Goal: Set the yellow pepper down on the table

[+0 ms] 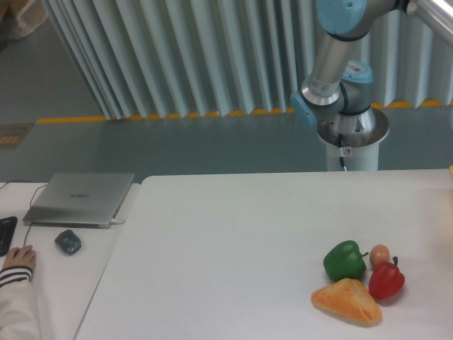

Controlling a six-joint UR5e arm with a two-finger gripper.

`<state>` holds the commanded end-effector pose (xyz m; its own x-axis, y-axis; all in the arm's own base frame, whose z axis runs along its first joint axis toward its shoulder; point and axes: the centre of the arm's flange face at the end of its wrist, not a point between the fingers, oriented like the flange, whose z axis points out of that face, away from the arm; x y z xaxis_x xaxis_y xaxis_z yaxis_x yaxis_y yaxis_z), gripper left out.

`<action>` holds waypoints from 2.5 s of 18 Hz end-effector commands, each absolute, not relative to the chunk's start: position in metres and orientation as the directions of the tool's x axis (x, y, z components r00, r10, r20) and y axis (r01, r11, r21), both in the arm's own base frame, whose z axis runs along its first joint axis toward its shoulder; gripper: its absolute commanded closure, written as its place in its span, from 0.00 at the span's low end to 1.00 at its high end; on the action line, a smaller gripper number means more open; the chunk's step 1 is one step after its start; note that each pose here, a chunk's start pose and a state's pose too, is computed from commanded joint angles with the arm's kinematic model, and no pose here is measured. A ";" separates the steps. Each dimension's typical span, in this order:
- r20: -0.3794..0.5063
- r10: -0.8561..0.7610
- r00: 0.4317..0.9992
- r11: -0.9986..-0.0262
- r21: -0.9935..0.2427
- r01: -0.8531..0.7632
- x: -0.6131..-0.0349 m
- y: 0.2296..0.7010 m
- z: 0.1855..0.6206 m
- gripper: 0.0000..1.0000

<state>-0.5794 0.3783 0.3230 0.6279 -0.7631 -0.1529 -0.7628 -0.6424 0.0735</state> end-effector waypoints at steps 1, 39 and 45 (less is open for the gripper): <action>-0.150 -0.764 0.627 -0.641 0.072 -0.764 -0.580 0.379 0.321 0.00; -0.064 -0.682 0.729 -0.714 -0.159 -0.682 -0.553 0.339 0.375 0.57; 0.003 -0.661 0.750 -0.733 -0.215 -0.646 -0.505 0.361 0.403 0.57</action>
